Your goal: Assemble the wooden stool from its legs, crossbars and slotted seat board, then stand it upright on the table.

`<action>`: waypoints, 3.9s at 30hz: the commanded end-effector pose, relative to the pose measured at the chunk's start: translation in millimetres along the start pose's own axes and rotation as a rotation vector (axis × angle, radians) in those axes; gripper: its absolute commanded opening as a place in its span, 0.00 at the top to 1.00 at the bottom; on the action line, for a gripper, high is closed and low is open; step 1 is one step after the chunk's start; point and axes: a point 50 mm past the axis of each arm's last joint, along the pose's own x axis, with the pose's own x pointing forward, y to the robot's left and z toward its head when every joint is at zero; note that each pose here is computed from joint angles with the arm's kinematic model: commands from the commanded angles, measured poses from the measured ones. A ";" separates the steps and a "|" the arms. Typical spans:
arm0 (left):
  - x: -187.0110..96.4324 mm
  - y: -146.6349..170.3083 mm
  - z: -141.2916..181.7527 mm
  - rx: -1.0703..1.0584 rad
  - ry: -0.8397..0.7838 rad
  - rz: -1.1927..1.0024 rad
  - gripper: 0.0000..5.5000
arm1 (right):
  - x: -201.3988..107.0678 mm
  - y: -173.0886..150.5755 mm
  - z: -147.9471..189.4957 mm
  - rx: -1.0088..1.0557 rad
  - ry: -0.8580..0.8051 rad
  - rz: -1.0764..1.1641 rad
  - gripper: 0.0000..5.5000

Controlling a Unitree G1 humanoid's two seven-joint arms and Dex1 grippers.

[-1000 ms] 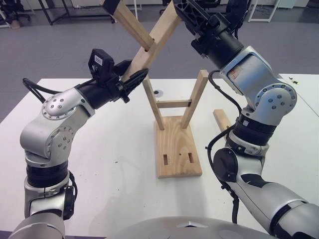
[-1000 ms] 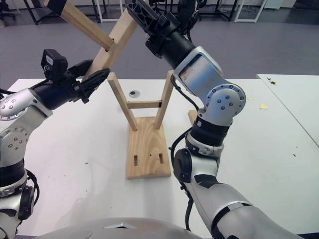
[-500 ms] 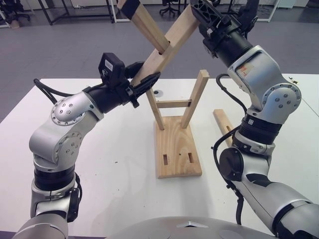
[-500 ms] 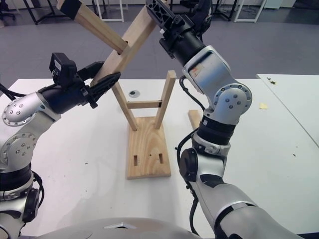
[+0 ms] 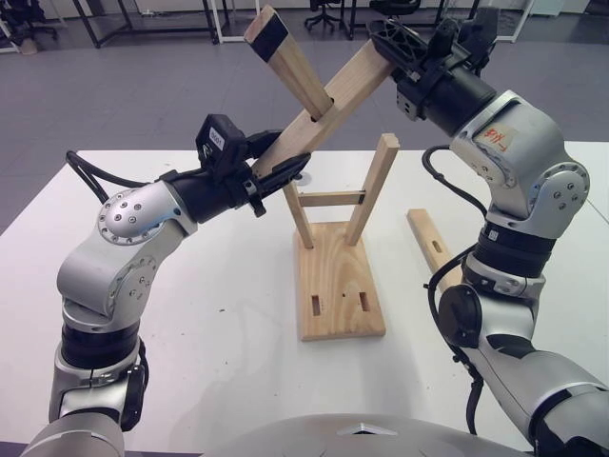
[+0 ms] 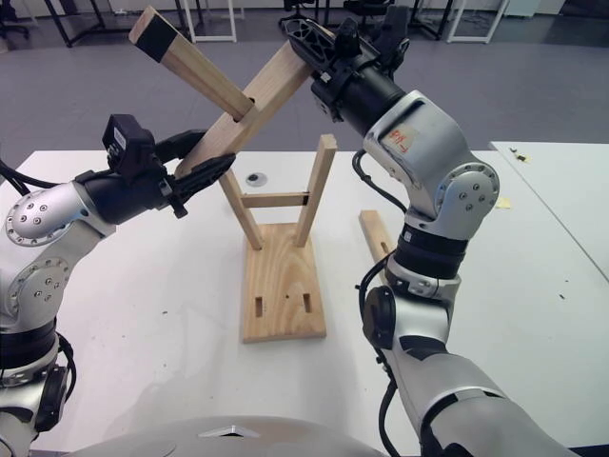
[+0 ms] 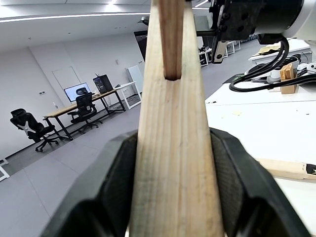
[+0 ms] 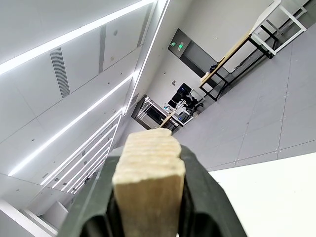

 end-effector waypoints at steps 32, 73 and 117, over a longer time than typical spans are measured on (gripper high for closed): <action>-73.2 -8.6 -81.1 -0.168 0.299 0.439 0.26 | -145.1 -57.5 -46.7 -0.393 -0.004 -0.560 0.81; -57.5 -20.1 -80.3 -0.130 0.318 0.399 0.26 | -198.2 -105.6 -136.8 -0.746 0.477 -0.948 0.81; -44.7 -6.4 -95.4 -0.122 0.211 0.531 0.26 | -202.2 -197.0 -74.9 -0.748 0.453 -0.912 0.23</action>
